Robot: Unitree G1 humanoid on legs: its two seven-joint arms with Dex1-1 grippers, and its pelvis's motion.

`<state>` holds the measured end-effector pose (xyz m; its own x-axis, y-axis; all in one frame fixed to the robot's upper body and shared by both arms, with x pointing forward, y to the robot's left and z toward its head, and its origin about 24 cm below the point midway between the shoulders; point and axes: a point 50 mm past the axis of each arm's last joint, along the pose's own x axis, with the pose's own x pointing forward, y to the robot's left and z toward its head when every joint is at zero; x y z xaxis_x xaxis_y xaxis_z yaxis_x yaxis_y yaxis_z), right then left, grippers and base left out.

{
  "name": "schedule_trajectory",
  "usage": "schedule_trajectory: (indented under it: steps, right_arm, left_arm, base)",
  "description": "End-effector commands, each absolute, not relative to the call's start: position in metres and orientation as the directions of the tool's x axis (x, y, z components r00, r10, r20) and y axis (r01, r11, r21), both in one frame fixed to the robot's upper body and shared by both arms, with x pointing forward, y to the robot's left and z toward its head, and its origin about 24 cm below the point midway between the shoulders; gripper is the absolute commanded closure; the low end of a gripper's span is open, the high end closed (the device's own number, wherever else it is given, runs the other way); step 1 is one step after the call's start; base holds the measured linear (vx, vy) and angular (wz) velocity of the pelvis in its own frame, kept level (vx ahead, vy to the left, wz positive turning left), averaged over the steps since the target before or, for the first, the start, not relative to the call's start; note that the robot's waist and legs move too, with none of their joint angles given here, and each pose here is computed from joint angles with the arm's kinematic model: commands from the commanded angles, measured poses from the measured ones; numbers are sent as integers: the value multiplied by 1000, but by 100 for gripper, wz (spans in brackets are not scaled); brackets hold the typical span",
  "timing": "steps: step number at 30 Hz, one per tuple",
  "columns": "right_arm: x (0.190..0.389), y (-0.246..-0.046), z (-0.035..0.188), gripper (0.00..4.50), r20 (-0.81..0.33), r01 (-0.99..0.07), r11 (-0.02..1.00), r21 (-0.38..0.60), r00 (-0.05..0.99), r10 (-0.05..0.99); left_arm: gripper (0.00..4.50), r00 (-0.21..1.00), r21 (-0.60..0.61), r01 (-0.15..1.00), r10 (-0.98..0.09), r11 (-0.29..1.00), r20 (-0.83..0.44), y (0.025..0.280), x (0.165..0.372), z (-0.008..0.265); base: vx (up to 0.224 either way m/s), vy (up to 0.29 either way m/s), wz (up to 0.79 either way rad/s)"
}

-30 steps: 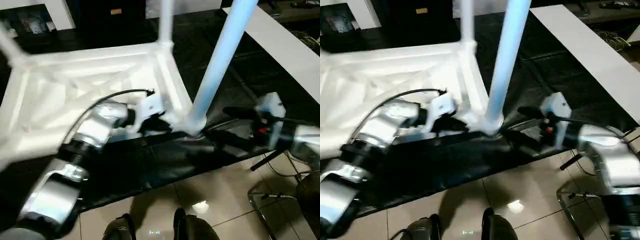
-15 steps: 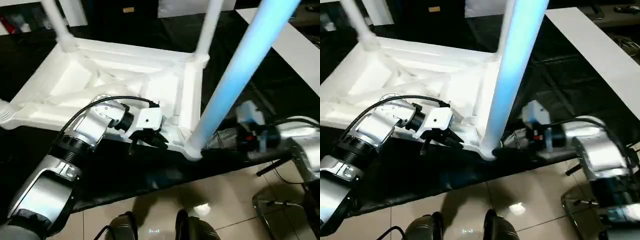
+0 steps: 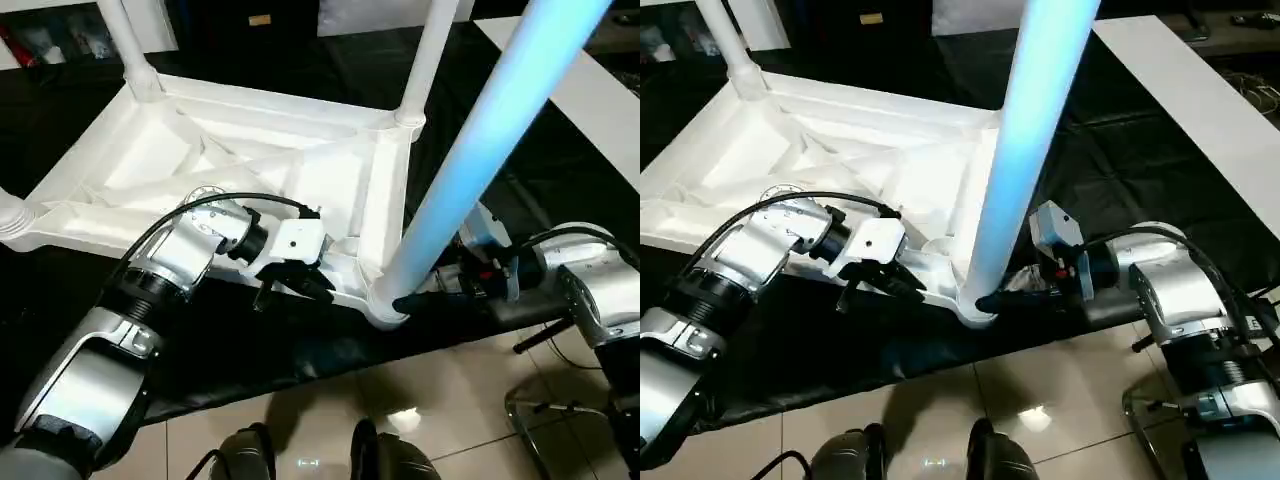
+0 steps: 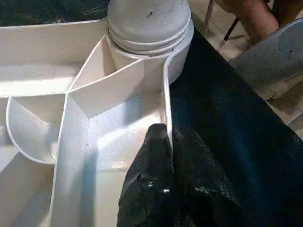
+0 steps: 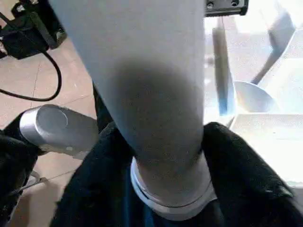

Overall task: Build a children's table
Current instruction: Rotate leg to tighten

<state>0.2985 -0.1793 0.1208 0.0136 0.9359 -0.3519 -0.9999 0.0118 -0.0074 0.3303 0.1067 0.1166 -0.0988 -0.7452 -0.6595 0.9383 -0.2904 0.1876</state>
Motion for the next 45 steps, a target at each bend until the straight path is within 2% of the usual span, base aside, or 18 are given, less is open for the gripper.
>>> schedule_trajectory:
  steps: [1,12,13,18,23,25,27,30,32,33,34,35,37,39,40,42,43,45]
  right_arm:
    - [297,-177,120,247,-363,-999,-40,12,-41,931]
    - [287,-177,118,254,-295,-998,-32,56,-48,954]
    - [283,-174,116,254,-248,-997,11,78,-9,969]
    - [277,-167,108,254,-202,-987,128,102,105,974]
    - [278,-153,98,254,-180,-936,342,79,325,929]
    - [283,-141,93,255,-178,-870,487,81,468,866]
    - [285,-138,93,256,-175,-847,526,80,508,844]
    - [300,-123,90,258,-164,-705,702,99,684,710]
    - [309,-116,90,258,-161,-608,785,120,768,620]
    - [309,-116,90,258,-161,-608,785,120,768,620]
    - [322,-104,90,258,-161,-479,860,175,848,505]
    - [322,-104,90,258,-161,-479,860,175,848,505]
    - [335,-83,95,258,-161,-335,908,252,911,381]
    - [339,-74,99,258,-151,-313,913,261,921,359]
    - [339,-74,99,203,-150,-311,914,262,922,357]
    - [341,-66,105,203,-126,-327,919,222,925,360]
    - [341,-63,107,171,-117,-335,921,197,925,361]
    - [340,-68,107,157,-111,-332,927,175,929,354]
  left_arm:
    - [450,-171,108,927,-661,-359,-730,107,324,101]
    - [450,-132,74,966,-717,-248,-685,113,324,99]
    - [450,-88,70,982,-745,-177,-661,112,325,99]
    - [450,-10,67,996,-794,-64,-608,103,327,97]
    - [450,127,61,992,-833,111,-539,82,334,96]
    - [450,186,51,981,-829,188,-528,70,336,94]
    - [450,200,53,978,-826,203,-527,67,337,94]
    - [450,298,64,949,-812,308,-502,57,345,96]
    - [450,352,71,928,-800,365,-486,53,350,98]
    - [450,352,71,928,-800,365,-486,53,350,98]
    - [450,415,83,900,-781,428,-466,50,356,101]
    - [450,415,83,900,-781,428,-466,50,356,101]
    - [450,476,85,867,-764,492,-436,41,360,106]
    - [450,486,88,861,-760,500,-432,38,361,107]
    - [450,487,89,861,-759,501,-432,37,361,108]
    - [450,490,97,860,-758,501,-431,33,360,108]
    - [450,495,102,857,-755,505,-430,31,360,108]
    - [450,493,103,859,-757,501,-429,32,360,108]
  base:
    - [0,0,0]
    - [0,0,0]
    - [0,0,0]
    - [0,0,0]
    - [0,0,0]
    - [0,0,0]
    - [0,0,0]
    - [0,0,0]
    - [0,0,0]
    - [0,0,0]
    - [0,0,0]
    - [0,0,0]
    - [0,0,0]
    - [0,0,0]
    - [0,0,0]
    - [0,0,0]
    - [0,0,0]
    - [0,0,0]
